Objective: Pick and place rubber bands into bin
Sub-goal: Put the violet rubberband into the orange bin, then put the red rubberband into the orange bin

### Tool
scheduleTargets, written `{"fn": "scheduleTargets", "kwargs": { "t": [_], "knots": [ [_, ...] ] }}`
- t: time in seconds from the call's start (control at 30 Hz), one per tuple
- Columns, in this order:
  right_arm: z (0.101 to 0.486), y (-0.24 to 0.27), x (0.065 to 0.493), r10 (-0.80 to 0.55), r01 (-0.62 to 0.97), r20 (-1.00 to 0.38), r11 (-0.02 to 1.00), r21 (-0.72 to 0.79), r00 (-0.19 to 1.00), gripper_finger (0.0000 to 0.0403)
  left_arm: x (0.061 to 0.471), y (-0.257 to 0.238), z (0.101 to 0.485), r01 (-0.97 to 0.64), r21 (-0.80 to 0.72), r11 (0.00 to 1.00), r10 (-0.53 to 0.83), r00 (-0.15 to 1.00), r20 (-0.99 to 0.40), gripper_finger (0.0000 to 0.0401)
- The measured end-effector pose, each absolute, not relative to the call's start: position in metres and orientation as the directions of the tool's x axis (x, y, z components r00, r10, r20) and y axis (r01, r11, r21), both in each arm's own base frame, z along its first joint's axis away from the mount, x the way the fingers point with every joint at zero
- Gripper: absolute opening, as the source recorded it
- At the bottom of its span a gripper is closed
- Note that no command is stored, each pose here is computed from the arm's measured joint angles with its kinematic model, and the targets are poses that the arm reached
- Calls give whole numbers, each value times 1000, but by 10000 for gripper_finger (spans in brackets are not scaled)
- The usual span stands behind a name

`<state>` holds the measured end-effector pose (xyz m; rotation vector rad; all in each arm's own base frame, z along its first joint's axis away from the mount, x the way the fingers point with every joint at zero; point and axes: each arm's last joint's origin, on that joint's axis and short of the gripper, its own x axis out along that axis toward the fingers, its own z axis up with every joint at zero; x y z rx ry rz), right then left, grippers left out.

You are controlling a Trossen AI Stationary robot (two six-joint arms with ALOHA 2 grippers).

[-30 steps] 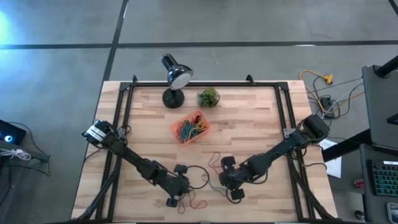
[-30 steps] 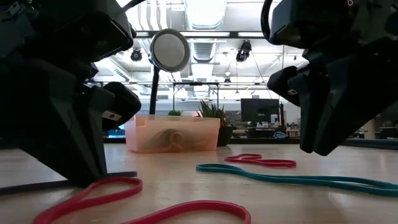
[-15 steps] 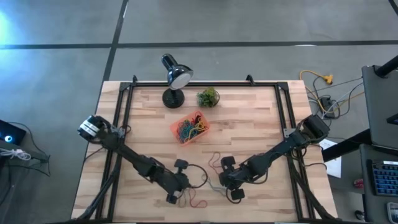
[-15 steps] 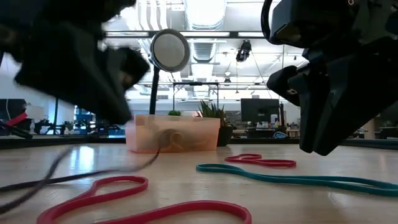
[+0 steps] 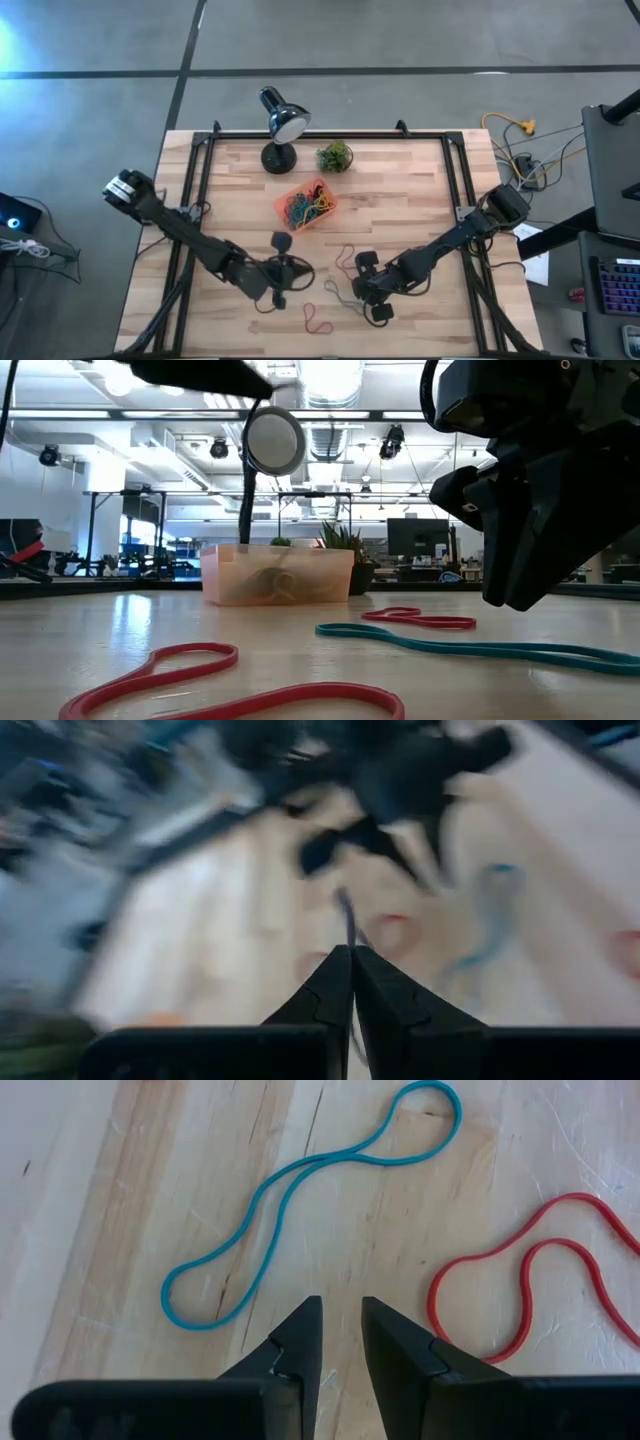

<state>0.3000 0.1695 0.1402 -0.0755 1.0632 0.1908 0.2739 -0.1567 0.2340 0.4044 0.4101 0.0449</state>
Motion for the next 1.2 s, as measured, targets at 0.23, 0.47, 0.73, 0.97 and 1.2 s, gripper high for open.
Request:
{"fn": "scheduleTargets", "kwargs": {
  "t": [0.23, 0.47, 0.73, 0.97, 1.2],
  "knots": [
    [140, 170, 300, 119, -195, -873, 980, 29, 472, 68, 263, -133, 261, -194, 572, 797, 387, 891, -238, 0],
    [140, 169, 300, 116, -193, -872, 981, 25, 475, 68, 263, -97, 260, -345, 648, 679, 592, 780, -204, 0],
    [140, 169, 300, 113, -191, -872, 981, 23, 476, 68, 270, -54, 226, -367, 672, 643, 677, 683, -275, 0],
    [140, 169, 300, 112, -191, -873, 981, 22, 475, 68, 268, -27, 207, -394, 501, 771, 615, 665, -423, 0],
    [140, 169, 300, 95, -182, -870, 983, 6, 483, 68, 266, -23, 204, -386, 492, 780, 610, 643, -464, 40]
  ]
}}
